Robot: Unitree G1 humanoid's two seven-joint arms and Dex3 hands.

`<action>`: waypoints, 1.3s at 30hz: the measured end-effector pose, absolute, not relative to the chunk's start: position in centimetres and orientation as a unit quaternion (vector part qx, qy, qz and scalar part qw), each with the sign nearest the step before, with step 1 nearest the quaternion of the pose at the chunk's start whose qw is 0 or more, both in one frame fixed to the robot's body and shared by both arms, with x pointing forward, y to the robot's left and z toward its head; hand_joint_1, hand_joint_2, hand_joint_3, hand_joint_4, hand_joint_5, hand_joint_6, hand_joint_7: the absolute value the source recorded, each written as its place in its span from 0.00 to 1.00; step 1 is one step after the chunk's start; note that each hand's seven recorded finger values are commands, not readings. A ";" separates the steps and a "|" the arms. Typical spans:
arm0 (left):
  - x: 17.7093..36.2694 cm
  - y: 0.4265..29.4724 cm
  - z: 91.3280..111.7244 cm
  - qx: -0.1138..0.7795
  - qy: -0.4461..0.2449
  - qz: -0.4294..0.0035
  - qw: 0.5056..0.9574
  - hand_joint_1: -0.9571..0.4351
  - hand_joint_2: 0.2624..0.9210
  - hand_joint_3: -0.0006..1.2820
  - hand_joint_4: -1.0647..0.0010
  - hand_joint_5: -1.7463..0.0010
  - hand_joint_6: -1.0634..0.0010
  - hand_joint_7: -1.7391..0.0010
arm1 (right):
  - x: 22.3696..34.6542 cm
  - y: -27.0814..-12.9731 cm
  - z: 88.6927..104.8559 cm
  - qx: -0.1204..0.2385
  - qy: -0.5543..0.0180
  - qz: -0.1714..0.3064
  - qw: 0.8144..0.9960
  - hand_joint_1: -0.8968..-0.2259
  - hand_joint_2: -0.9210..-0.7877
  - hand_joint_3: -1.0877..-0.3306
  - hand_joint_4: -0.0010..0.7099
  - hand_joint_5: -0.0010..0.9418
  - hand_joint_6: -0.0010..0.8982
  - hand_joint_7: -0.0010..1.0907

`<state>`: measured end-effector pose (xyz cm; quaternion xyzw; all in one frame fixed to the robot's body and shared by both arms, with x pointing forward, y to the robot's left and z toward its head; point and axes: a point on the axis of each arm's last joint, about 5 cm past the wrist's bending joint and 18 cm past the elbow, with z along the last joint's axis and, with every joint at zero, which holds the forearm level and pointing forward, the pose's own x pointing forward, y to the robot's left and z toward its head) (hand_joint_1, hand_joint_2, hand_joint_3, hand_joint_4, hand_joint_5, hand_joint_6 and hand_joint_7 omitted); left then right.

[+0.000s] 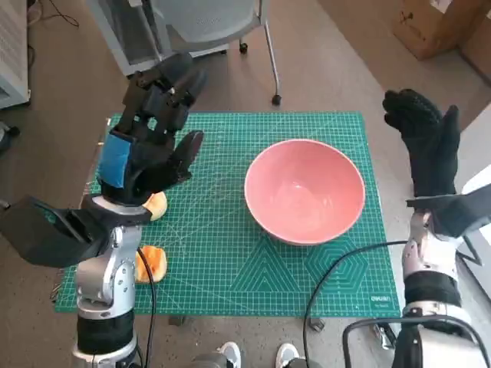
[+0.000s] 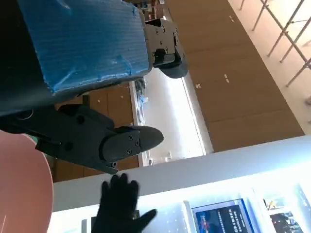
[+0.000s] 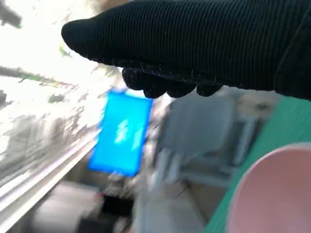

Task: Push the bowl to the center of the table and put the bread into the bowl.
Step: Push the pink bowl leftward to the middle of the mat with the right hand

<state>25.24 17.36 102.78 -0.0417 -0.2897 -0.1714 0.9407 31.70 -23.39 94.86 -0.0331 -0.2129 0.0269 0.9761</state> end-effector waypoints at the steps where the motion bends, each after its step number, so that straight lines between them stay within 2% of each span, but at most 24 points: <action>1: 25.2 17.4 102.8 -0.041 -0.289 -0.171 0.941 0.43 0.88 0.43 1.00 0.75 1.00 0.57 | 31.6 -23.4 94.6 -0.032 -0.203 0.021 0.978 0.65 0.00 0.74 0.29 0.00 0.46 0.00; 10: 25.1 17.7 102.5 -0.034 -0.286 -0.166 0.943 0.43 0.87 0.44 1.00 0.74 1.00 0.58 | 31.3 -23.5 92.5 -0.012 -0.117 -0.019 0.993 0.60 0.00 0.73 0.28 0.00 0.46 0.01; 16: 25.0 17.9 102.5 -0.030 -0.286 -0.163 0.944 0.43 0.87 0.44 1.00 0.74 1.00 0.58 | 31.2 -22.4 91.4 0.012 -0.072 -0.044 0.996 0.59 0.00 0.71 0.33 0.02 0.49 0.02; 29: 24.5 18.6 102.6 -0.015 -0.289 -0.154 0.945 0.43 0.88 0.42 1.00 0.73 1.00 0.58 | 31.3 -18.3 89.5 0.062 -0.005 -0.005 0.998 0.60 0.00 0.69 0.35 0.01 0.49 0.01; 36: 24.0 18.9 102.5 -0.008 -0.289 -0.146 0.946 0.42 0.90 0.39 1.00 0.72 1.00 0.58 | 31.6 -16.1 89.4 0.093 0.011 0.032 0.995 0.61 0.00 0.71 0.33 0.00 0.48 0.01; 39: 23.9 19.0 102.4 -0.008 -0.286 -0.142 0.948 0.41 0.95 0.34 1.00 0.72 1.00 0.57 | 31.8 -15.1 89.6 0.103 0.014 0.047 0.993 0.61 0.00 0.71 0.32 0.00 0.48 0.01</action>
